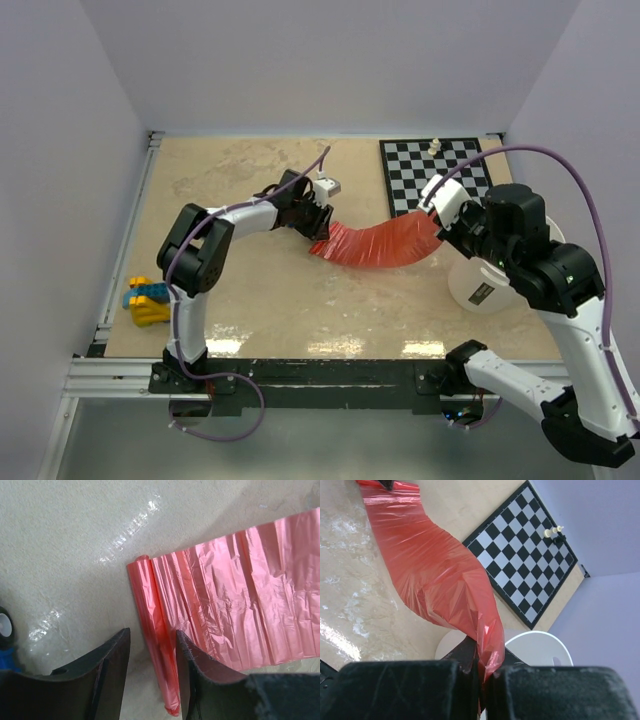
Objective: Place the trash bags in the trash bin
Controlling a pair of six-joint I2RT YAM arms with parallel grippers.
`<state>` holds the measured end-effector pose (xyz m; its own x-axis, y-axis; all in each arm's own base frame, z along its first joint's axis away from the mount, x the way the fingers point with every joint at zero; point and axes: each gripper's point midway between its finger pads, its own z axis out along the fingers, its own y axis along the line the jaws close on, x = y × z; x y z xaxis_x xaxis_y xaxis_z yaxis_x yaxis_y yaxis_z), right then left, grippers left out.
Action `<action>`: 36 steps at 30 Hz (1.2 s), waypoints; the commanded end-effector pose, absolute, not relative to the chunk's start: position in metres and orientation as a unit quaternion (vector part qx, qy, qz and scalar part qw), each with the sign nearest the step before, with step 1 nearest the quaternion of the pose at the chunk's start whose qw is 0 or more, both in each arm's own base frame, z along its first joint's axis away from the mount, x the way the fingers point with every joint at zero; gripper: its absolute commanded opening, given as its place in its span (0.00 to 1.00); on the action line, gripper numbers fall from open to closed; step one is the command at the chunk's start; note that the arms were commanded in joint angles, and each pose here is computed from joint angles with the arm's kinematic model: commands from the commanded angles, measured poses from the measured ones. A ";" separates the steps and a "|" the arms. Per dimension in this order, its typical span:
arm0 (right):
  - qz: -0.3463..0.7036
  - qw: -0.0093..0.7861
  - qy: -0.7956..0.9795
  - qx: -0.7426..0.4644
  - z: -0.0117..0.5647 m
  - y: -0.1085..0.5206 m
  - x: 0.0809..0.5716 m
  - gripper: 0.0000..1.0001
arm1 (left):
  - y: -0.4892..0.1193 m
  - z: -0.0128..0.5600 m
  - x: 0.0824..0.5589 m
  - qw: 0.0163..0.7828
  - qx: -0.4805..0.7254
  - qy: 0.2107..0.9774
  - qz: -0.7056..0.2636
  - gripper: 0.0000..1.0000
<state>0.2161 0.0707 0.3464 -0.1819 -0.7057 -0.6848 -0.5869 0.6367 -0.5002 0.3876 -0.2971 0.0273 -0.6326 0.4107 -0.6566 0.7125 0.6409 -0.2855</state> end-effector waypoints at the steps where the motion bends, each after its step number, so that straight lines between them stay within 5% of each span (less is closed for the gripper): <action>1: -0.044 0.476 0.769 -0.425 0.341 0.078 0.217 0.00 | -0.299 0.016 0.377 0.271 0.331 0.874 -0.231 0.47; 10: -0.039 0.480 0.768 -0.421 0.341 0.080 0.218 0.00 | -0.278 -0.032 0.361 0.245 0.349 0.900 -0.089 0.33; 15: -0.040 0.482 0.768 -0.420 0.336 0.079 0.217 0.00 | -0.294 -0.033 0.348 0.227 0.369 0.889 -0.148 0.00; 16: -0.038 0.480 0.768 -0.421 0.333 0.080 0.217 0.00 | -0.297 -0.027 0.351 0.230 0.367 0.887 -0.159 0.00; 17: -0.037 0.478 0.769 -0.423 0.330 0.080 0.217 0.22 | -0.301 -0.014 0.356 0.243 0.367 0.883 -0.164 0.00; 18: -0.036 0.478 0.773 -0.416 0.327 0.080 0.218 0.57 | -0.302 0.002 0.365 0.260 0.362 0.879 -0.172 0.00; 19: -0.034 0.488 0.774 -0.402 0.329 0.081 0.221 0.78 | -0.303 0.020 0.374 0.278 0.359 0.871 -0.186 0.00; 20: -0.027 0.493 0.772 -0.400 0.329 0.085 0.223 0.86 | -0.301 0.039 0.383 0.298 0.353 0.866 -0.191 0.00; 24: 0.037 0.534 0.731 -0.422 0.351 0.120 0.232 0.98 | -0.282 0.119 0.415 0.371 0.339 0.834 -0.227 0.00; 36: 0.185 0.622 0.615 -0.448 0.390 0.234 0.319 0.97 | -0.251 0.286 0.393 0.480 0.469 0.700 -0.243 0.00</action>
